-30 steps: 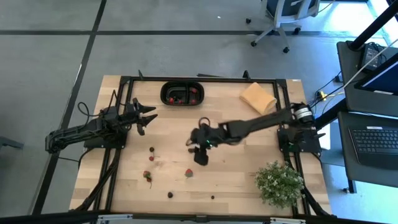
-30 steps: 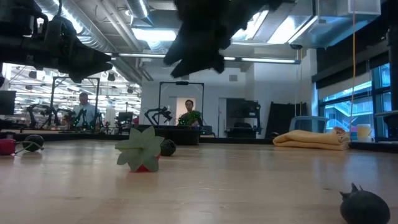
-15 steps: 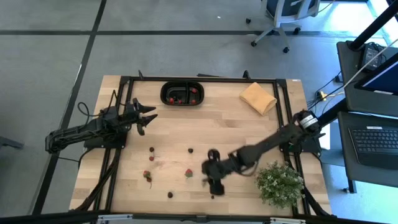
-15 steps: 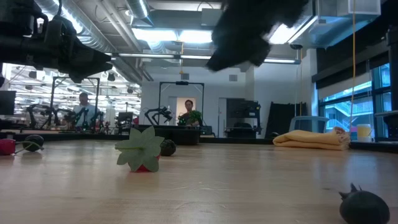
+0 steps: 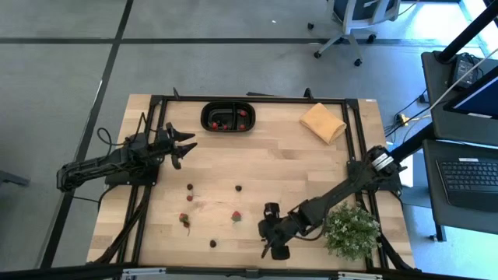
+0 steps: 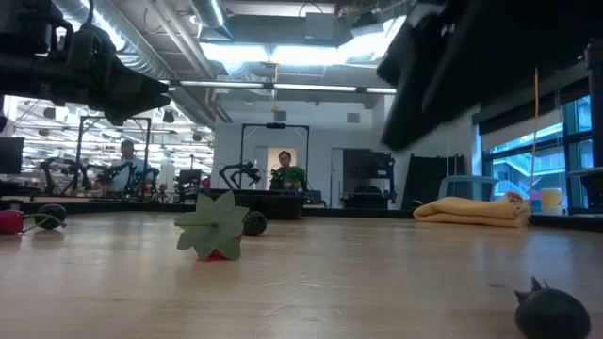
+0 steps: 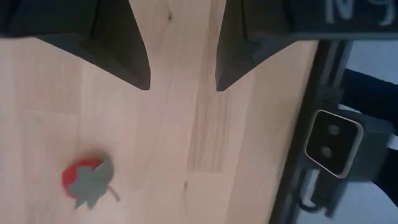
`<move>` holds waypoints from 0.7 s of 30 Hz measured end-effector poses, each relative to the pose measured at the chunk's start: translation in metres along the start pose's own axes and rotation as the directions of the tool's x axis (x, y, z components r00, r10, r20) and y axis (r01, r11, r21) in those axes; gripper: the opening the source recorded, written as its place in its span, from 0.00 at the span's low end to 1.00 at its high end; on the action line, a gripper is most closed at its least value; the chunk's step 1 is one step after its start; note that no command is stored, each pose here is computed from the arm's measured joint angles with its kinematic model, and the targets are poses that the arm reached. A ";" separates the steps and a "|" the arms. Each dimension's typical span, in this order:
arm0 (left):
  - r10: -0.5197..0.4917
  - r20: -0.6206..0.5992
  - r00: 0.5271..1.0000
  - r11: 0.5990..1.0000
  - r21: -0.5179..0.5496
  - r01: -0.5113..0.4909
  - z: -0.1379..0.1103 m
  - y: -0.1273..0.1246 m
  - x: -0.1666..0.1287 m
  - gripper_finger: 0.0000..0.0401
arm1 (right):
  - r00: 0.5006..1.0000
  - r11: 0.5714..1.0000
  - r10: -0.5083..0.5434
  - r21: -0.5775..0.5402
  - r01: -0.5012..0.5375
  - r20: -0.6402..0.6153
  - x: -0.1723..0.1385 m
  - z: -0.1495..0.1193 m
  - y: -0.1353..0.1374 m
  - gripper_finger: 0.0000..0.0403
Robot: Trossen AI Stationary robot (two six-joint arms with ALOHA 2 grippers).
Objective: Pick and placing Produce into tupperware
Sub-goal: Put the blueberry into the black bin
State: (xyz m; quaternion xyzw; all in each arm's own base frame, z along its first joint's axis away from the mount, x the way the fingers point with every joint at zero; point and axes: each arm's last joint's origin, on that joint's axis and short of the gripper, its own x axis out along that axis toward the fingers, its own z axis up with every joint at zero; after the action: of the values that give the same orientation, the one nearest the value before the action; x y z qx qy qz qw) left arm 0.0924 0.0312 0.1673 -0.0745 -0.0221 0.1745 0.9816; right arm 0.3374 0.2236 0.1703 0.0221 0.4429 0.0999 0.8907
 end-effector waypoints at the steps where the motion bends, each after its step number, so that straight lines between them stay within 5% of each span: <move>1: 0.000 0.000 1.000 1.000 0.000 0.000 0.000 0.000 0.000 0.45 | 1.000 1.000 0.002 -0.007 -0.002 0.000 0.004 -0.002 0.002 0.46; 21: 0.000 0.000 1.000 1.000 -0.001 0.000 0.000 0.000 0.000 0.45 | 0.998 0.999 0.028 -0.014 -0.029 -0.048 0.047 -0.037 0.029 0.45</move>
State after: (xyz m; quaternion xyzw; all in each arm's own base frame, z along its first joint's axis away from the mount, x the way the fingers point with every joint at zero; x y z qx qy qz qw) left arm 0.0924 0.0312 0.1672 -0.0749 -0.0220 0.1745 0.9816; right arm 0.3309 0.2593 0.1152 0.0197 0.4631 0.1163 0.8784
